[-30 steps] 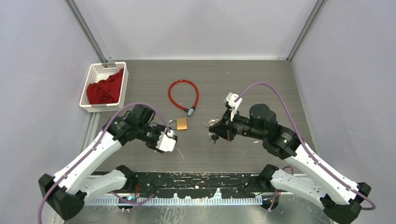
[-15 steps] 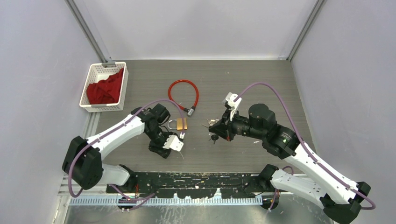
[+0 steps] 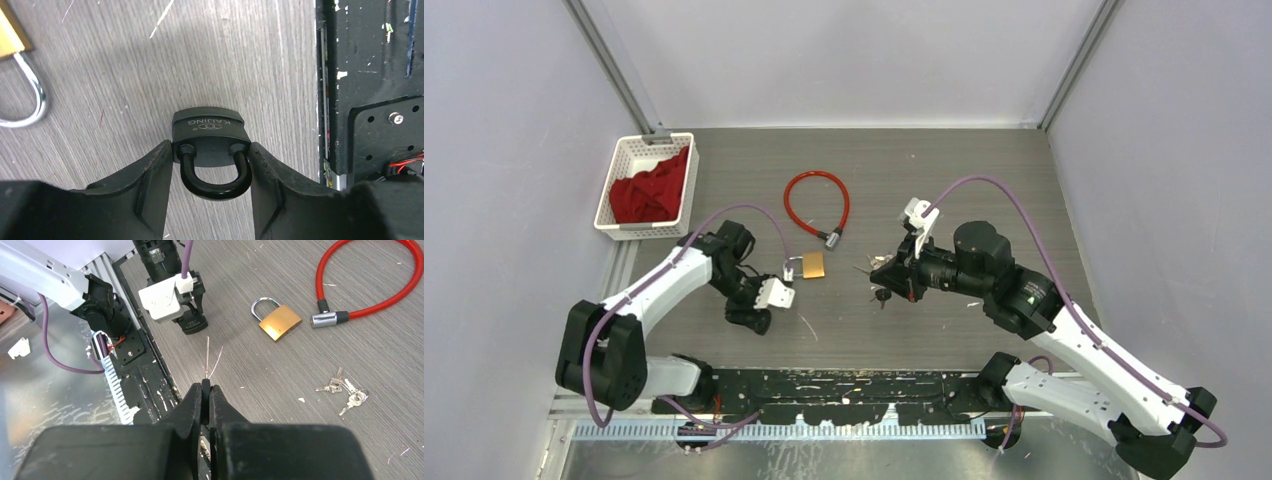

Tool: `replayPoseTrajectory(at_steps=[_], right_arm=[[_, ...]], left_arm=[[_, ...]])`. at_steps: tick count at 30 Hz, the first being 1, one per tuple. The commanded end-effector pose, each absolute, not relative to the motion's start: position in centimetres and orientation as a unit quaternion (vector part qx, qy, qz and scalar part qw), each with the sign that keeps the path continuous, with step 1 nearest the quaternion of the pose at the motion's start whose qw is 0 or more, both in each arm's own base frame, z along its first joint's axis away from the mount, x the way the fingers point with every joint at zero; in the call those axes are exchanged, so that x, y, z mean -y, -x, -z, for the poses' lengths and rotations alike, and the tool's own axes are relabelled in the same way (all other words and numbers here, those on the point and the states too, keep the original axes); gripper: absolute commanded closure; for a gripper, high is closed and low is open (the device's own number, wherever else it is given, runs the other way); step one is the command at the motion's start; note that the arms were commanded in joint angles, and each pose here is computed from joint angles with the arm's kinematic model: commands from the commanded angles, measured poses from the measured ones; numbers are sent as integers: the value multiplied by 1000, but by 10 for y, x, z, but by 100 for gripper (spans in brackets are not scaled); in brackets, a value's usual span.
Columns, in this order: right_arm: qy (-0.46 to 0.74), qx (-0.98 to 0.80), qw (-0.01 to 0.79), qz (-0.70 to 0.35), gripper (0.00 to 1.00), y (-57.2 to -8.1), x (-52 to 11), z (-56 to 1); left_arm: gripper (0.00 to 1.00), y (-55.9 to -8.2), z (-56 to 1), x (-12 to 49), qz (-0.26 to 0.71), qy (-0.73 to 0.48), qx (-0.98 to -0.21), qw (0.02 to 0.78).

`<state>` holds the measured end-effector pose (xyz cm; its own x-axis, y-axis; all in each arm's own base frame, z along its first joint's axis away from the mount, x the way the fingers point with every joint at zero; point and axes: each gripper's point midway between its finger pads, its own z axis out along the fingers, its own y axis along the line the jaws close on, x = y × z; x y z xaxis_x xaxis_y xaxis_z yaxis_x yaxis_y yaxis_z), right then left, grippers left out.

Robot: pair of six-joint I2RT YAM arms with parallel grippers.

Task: Unlock with the key
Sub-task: Move the lock to the center of the board, then pick up the lock from the center of the board.

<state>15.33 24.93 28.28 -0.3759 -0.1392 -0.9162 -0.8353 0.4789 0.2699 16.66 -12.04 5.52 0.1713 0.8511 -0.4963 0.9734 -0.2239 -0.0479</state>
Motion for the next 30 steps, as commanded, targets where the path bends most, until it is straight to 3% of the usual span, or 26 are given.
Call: replayPoseTrajectory(at_steps=[1, 3, 6, 11, 12, 13, 24, 30], right_arm=[[328, -711, 478, -399, 99, -158, -253, -312], [328, -711, 477, -399, 99, -159, -254, -312], [327, -711, 478, -400, 99, -160, -255, -313], [326, -712, 476, -400, 99, -160, -255, -311], [325, -712, 476, -400, 99, -160, -255, -311], [325, -713, 476, -400, 99, -160, -254, -310], [328, -712, 472, -403, 99, -159, -256, -303], [328, -713, 472, -403, 99, -158, -255, -303]], left_arm=[[73, -180, -34, 93, 176, -779, -585, 139], [64, -182, -32, 90, 170, -782, -583, 142], [34, -177, -29, 86, 172, -796, -566, 130], [29, -178, -22, 79, 154, -820, -538, 121], [7, -179, -23, 80, 153, -821, -536, 123], [1, -180, -24, 81, 152, -820, -536, 127], [1, -197, -61, 112, 122, -834, -499, 201], [7, -186, -57, 128, 118, -846, -495, 161]])
